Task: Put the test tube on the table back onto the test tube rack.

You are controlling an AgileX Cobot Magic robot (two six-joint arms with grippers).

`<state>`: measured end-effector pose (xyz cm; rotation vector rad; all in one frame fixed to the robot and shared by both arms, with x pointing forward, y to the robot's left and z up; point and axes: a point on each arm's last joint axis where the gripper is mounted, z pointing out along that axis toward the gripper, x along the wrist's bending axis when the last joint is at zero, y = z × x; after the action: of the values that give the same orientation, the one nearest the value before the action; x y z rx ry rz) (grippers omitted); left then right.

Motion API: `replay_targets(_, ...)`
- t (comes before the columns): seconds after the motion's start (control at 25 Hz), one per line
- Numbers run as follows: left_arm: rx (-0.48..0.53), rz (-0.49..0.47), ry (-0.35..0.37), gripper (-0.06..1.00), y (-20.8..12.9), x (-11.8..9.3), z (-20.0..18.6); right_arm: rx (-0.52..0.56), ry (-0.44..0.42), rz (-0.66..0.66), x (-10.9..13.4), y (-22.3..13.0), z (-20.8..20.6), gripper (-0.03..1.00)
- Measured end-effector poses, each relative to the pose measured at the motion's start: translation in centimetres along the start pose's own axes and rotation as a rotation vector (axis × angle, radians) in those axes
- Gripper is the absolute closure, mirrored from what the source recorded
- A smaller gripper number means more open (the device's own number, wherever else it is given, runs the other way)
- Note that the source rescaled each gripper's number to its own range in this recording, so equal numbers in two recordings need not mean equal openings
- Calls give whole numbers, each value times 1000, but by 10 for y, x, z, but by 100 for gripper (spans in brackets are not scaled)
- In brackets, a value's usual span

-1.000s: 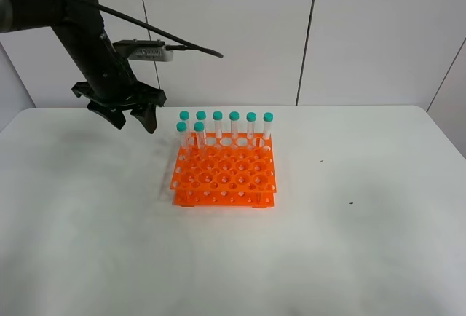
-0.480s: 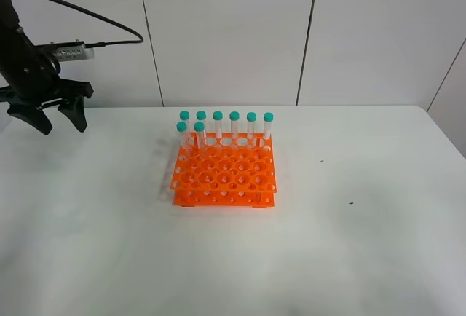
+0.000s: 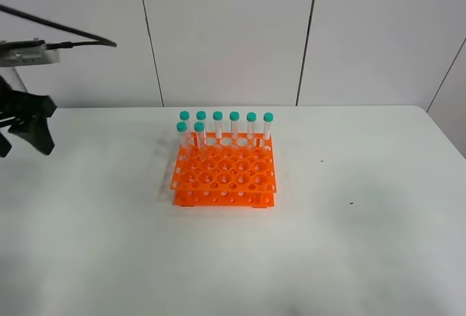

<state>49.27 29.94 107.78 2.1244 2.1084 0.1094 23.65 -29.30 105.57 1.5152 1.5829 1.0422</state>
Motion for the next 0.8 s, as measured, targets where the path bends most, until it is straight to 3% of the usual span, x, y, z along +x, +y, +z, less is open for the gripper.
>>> replay_targets(0.24, -40, 3, 5, -6, -93, -1, -4, 0, 0, 0, 0, 0, 0, -3)
replay_targets(0.4, -154, 4, 7, -6, -148, -2, -8, 0, 0, 0, 0, 0, 0, -3)
replay_targets(0.52, -295, 5, 8, -6, -185, -3, -11, 0, 0, 0, 0, 0, 0, -3)
replay_targets(0.72, -641, 12, 10, -6, -232, -4, -18, 0, 0, 0, 0, 0, 0, -3)
replay_targets(0.8, -727, 16, 10, -6, -245, -4, -17, 0, 0, 0, 0, 0, 0, -3)
